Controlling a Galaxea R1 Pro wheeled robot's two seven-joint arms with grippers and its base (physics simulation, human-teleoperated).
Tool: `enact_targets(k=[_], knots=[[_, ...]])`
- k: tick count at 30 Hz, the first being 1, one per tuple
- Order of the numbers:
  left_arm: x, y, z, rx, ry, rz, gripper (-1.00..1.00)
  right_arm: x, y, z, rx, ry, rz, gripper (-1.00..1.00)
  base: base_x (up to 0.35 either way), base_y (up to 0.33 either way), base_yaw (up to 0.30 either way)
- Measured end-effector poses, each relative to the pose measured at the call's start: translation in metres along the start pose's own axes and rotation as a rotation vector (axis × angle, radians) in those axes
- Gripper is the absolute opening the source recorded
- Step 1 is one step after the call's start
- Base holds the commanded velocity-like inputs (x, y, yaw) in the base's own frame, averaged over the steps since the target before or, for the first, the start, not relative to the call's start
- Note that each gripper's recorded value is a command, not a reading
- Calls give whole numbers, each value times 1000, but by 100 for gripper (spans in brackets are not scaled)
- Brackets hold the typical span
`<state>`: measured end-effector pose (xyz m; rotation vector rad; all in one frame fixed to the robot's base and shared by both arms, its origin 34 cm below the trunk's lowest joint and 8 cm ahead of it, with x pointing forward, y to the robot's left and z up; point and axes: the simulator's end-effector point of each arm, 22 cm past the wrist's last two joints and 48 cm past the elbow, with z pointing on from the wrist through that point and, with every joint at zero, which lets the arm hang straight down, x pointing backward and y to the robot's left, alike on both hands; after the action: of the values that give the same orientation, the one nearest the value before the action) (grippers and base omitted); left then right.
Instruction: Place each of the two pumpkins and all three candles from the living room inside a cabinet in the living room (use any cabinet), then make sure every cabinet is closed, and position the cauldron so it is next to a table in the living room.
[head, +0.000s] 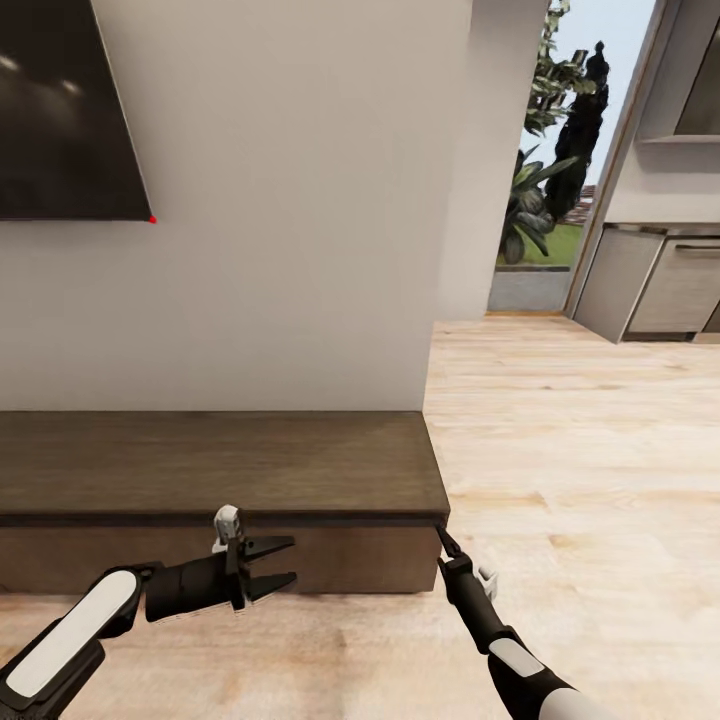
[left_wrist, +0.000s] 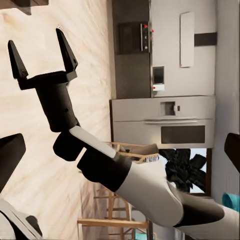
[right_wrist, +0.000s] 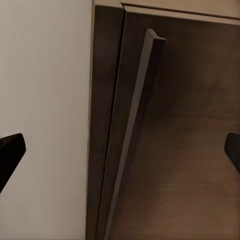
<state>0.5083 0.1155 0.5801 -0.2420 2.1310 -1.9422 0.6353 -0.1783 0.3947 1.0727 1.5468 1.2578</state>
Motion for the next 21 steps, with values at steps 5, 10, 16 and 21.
enact_targets(k=[5,10,16,21], knots=[[-6,-5,-3,22,-18,-11,100,0,0,0,0,0,0,100,0,0,0],[-6,-6,-4,23,-20,-12,100,0,0,0,0,0,0,100,28,0,0],[-7,-5,-4,23,-21,-12,100,-1,0,0,0,-1,-1,100,71,0,0],[-6,-5,-3,23,-19,-13,100,-2,0,0,0,-3,0,100,66,0,0]])
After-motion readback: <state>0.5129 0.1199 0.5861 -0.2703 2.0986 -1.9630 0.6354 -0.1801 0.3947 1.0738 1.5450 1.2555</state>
